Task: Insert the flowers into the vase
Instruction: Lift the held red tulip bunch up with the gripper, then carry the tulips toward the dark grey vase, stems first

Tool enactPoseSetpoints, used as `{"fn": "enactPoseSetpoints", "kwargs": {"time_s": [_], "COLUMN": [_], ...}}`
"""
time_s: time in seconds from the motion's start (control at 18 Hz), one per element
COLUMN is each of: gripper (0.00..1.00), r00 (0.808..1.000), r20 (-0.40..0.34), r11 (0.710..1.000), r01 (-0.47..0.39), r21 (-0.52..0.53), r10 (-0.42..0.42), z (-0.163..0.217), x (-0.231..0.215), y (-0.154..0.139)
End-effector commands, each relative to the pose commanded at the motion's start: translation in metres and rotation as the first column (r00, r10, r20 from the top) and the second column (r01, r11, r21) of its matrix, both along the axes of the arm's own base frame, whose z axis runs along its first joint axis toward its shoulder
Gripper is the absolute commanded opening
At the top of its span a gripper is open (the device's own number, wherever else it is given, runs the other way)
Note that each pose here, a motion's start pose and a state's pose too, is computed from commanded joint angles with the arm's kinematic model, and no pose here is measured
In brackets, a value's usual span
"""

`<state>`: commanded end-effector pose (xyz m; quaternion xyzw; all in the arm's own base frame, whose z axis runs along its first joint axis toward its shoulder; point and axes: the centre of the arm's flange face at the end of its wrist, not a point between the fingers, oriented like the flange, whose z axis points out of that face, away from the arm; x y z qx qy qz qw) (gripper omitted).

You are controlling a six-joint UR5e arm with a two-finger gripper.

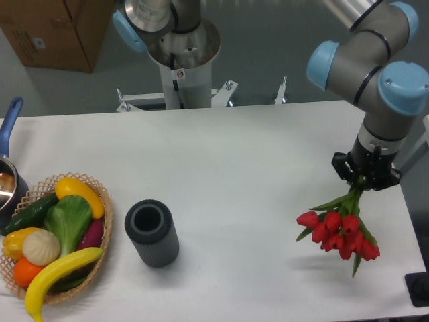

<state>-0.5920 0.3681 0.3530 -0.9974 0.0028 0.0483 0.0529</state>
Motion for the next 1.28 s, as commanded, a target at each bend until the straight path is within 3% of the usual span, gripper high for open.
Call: {"fn": "enactPoseSetpoints", "kwargs": {"time_s": [0.22, 0.44, 0.67, 0.89, 1.11, 1.17, 1.28], "gripper": [0.00, 0.00, 0.00, 0.00, 0.00, 0.00, 0.00], "r00": [1.000, 0.999, 0.994, 0.978, 0.961, 0.955, 0.940], "r20": [0.000, 0.028, 0.111, 0.206, 0.221, 0.209, 0.201], "r11": [0.999, 0.990, 0.938, 0.798, 0.568, 0.521, 0.461], "r01": [0.012, 0.019, -0.038, -0.126, -0.090, -0.073, -0.053], "r21": [0.031, 0.138, 0.345, 0.590, 0.818, 0.850, 0.886], "r10": [-0.012, -0.023, -0.001, 0.002, -0.167, -0.208, -0.277], "z": [0.008, 0.019, 0.036, 0.061, 0.074, 0.084, 0.091], "x": [0.008, 0.020, 0.035, 0.054, 0.086, 0.097, 0.113], "y": [0.008, 0.018, 0.036, 0.056, 0.069, 0.073, 0.086]}}
